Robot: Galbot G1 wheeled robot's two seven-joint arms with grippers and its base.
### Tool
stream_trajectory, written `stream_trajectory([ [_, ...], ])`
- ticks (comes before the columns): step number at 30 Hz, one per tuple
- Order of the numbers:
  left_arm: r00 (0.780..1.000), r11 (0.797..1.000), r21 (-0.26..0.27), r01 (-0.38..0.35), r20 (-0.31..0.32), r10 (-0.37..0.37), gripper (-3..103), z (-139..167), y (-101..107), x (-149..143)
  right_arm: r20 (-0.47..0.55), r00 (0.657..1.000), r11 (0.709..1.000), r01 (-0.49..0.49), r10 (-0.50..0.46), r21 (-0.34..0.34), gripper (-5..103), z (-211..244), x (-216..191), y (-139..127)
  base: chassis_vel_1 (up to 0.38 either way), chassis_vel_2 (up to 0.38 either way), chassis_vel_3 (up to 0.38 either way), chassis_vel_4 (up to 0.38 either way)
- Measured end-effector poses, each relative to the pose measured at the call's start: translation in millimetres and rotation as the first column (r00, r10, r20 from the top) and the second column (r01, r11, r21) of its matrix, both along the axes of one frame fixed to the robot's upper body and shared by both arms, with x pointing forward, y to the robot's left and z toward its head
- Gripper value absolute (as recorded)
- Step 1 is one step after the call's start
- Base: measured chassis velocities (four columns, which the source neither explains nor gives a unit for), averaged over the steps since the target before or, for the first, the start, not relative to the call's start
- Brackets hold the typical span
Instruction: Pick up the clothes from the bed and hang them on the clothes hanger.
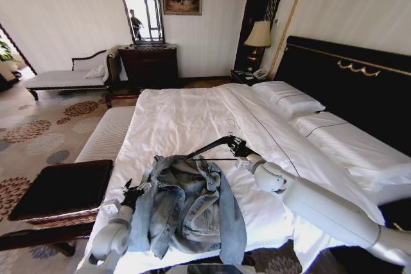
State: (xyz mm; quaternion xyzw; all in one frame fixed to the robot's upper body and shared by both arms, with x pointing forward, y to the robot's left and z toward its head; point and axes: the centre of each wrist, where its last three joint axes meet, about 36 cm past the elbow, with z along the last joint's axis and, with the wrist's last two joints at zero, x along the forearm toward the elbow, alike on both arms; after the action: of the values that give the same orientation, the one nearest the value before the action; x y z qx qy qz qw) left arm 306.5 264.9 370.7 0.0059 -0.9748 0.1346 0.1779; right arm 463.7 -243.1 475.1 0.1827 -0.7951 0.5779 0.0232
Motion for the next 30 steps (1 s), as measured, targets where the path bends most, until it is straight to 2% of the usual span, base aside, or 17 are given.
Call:
stream_trajectory([
  [5, 1.000, 1.000, -0.005, 0.001, -0.025, -0.001, 100, -10.6, -5.7, 9.0, 0.000, 1.000, 1.000, 0.004, -0.004, 0.009, 35, 3.1, 2.2, -0.3, 0.000, 0.000, 0.000, 0.000],
  [11, 0.999, 1.000, -0.018, -0.022, -0.041, 0.021, 100, -15.0, 1.0, 30.0, -0.016, 0.999, 0.999, -0.029, 0.030, 0.033, 35, 4.1, 10.0, 18.8, 0.000, 0.000, 0.000, 0.000],
  [15, 0.999, 1.000, -0.018, -0.023, -0.042, 0.023, 101, -17.4, -0.3, 37.2, -0.021, 0.999, 0.999, -0.039, 0.039, 0.036, 35, 2.7, 11.1, 24.9, 0.000, 0.000, 0.000, 0.000],
  [19, 0.999, 1.000, -0.009, -0.024, -0.039, 0.023, 98, -18.3, -2.9, 38.2, -0.025, 0.998, 0.998, -0.053, 0.054, 0.039, 35, 1.0, 13.1, 32.8, 0.000, 0.000, 0.000, 0.000],
  [20, 0.999, 1.000, -0.007, -0.025, -0.039, 0.024, 89, -19.3, -3.8, 38.8, -0.026, 0.998, 0.997, -0.060, 0.061, 0.041, 35, 0.5, 13.9, 36.4, 0.000, 0.000, 0.000, 0.000],
  [21, 0.999, 1.000, -0.007, -0.024, -0.039, 0.023, 89, -19.8, -4.4, 39.5, -0.027, 0.998, 0.997, -0.062, 0.063, 0.043, 35, 0.2, 14.1, 37.7, 0.000, 0.000, 0.000, 0.000],
  [23, 0.999, 1.000, -0.007, -0.016, -0.043, 0.015, 79, -21.8, -4.8, 41.4, -0.029, 0.998, 0.997, -0.062, 0.063, 0.046, 35, 1.2, 14.8, 40.2, 0.000, 0.000, 0.000, 0.000],
  [24, 0.999, 1.000, -0.007, -0.016, -0.043, 0.015, 79, -21.8, -4.8, 41.4, -0.029, 0.998, 0.997, -0.062, 0.063, 0.046, 35, 1.2, 14.8, 40.2, 0.000, 0.000, 0.000, 0.000],
  [27, 0.998, 1.000, -0.013, -0.008, -0.054, 0.007, 62, -28.7, -0.6, 46.8, -0.033, 0.998, 0.997, -0.059, 0.061, 0.047, 35, 5.5, 16.3, 43.8, 0.000, 0.000, 0.000, 0.000],
  [29, 0.998, 1.000, -0.016, -0.009, -0.056, 0.008, 62, -30.1, 0.1, 48.8, -0.033, 0.998, 0.997, -0.060, 0.061, 0.047, 35, 6.3, 16.2, 44.2, 0.000, 0.000, 0.000, 0.000],
  [30, 0.998, 1.000, -0.027, -0.012, -0.058, 0.011, 57, -32.0, -0.4, 53.3, -0.035, 0.998, 0.997, -0.059, 0.060, 0.045, 35, 7.6, 16.1, 44.0, 0.000, 0.000, 0.000, 0.000],
])
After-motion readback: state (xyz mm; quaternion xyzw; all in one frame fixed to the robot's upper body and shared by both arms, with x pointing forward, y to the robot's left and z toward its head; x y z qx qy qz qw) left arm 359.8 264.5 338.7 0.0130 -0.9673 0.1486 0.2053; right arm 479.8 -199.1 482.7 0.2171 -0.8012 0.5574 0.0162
